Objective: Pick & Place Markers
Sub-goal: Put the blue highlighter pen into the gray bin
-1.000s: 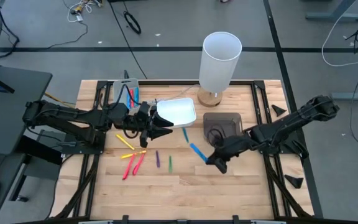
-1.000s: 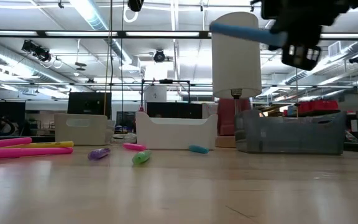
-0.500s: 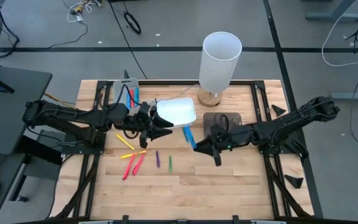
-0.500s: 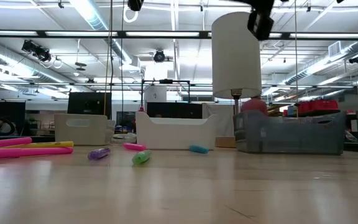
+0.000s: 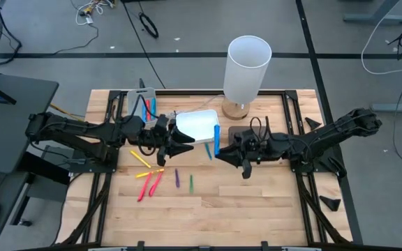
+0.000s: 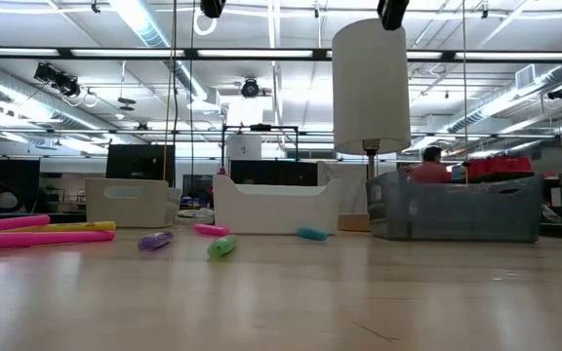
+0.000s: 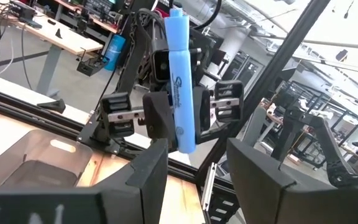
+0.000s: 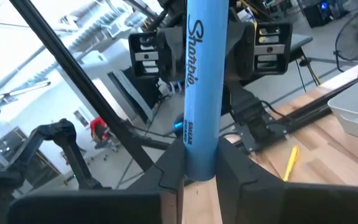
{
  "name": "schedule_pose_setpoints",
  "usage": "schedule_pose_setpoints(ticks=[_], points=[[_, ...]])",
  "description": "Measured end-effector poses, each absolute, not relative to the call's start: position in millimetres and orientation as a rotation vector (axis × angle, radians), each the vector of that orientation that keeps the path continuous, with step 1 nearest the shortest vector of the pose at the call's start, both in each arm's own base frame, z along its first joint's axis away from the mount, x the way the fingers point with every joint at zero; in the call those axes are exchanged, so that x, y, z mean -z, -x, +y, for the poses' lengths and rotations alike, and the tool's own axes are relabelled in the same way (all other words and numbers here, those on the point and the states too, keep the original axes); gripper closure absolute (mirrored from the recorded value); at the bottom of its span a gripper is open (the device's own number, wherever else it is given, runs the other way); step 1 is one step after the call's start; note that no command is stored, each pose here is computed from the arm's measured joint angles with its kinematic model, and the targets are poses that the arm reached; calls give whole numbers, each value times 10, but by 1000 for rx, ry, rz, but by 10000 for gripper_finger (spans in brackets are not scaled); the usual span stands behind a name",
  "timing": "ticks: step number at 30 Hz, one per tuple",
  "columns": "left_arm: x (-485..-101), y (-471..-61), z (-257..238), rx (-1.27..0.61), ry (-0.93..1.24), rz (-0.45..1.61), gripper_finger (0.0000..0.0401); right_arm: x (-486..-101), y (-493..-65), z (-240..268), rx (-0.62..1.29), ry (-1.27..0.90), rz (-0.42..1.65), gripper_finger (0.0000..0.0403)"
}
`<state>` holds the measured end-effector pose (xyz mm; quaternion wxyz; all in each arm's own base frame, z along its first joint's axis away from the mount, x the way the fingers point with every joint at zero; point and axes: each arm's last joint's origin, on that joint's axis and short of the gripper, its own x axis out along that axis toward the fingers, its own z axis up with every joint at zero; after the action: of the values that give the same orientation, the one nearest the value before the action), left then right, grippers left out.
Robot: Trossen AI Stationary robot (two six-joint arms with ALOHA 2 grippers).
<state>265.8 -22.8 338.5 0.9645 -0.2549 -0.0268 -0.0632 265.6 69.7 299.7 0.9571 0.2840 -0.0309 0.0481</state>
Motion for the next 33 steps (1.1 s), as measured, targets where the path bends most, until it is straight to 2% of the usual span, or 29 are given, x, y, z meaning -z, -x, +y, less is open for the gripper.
schedule_pose_setpoints(ticks=[6, 18, 24, 33], points=[[-3382, -2659, -228, 131, 588, -49, 229, -2998, -2662, 674, -92, -607, -65, 351], [-3375, -2666, -207, 54, 564, -67, 229, -3031, -2717, 567, -34, -614, -25, 353], [-3375, -2666, -201, 36, 562, -72, 229, -3211, -2900, 539, -4, -517, 61, 354], [-3388, -2664, -228, 32, 519, -77, 229, -3247, -3219, 462, -37, -503, 85, 354]])
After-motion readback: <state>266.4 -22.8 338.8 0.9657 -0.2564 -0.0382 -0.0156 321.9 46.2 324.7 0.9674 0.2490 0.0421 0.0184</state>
